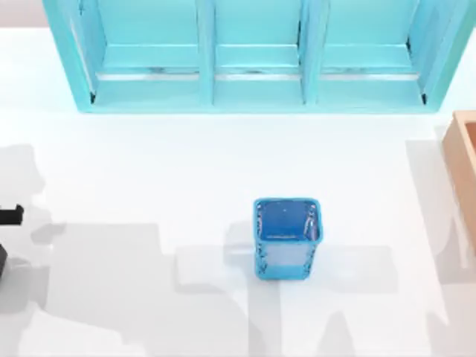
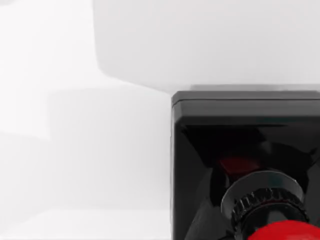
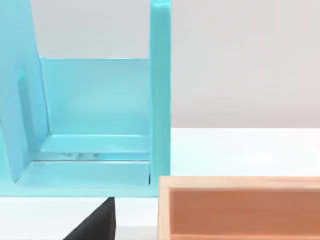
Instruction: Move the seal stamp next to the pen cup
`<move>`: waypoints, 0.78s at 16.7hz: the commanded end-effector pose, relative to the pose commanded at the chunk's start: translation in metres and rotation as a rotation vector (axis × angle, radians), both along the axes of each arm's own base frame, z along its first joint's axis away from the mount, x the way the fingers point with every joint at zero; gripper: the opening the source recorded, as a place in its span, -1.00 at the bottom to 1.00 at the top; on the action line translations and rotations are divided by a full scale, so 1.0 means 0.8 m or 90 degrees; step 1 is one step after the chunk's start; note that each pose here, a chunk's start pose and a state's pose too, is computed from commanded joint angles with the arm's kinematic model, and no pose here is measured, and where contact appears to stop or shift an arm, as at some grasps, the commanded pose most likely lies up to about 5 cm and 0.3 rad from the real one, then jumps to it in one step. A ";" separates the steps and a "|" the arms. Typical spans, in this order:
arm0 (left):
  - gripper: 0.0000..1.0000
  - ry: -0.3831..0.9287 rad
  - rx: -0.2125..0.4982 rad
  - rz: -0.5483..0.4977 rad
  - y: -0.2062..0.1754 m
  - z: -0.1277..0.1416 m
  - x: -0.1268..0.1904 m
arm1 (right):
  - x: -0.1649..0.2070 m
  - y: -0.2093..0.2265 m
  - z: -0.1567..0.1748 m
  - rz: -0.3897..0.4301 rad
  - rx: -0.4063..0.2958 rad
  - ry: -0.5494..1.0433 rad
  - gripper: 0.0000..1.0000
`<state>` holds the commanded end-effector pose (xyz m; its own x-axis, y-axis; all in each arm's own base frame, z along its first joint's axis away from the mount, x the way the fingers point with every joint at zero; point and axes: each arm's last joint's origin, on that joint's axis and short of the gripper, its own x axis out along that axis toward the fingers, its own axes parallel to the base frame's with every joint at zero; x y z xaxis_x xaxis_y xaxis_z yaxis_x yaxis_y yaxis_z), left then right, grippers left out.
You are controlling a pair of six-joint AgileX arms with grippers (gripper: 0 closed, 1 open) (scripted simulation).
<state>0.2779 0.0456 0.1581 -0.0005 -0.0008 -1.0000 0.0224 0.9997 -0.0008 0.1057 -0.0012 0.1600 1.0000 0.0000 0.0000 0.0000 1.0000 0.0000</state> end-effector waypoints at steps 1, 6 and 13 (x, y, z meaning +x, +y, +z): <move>-1.00 -0.001 0.000 -0.001 -0.011 0.010 0.006 | 0.000 0.000 0.000 0.000 0.000 0.000 1.00; -1.00 0.014 0.002 -0.003 -0.101 0.095 0.015 | 0.000 0.000 0.000 0.000 0.000 0.000 1.00; -1.00 -0.001 0.000 0.000 -0.163 0.164 -0.011 | 0.000 0.000 0.000 0.000 0.000 0.000 1.00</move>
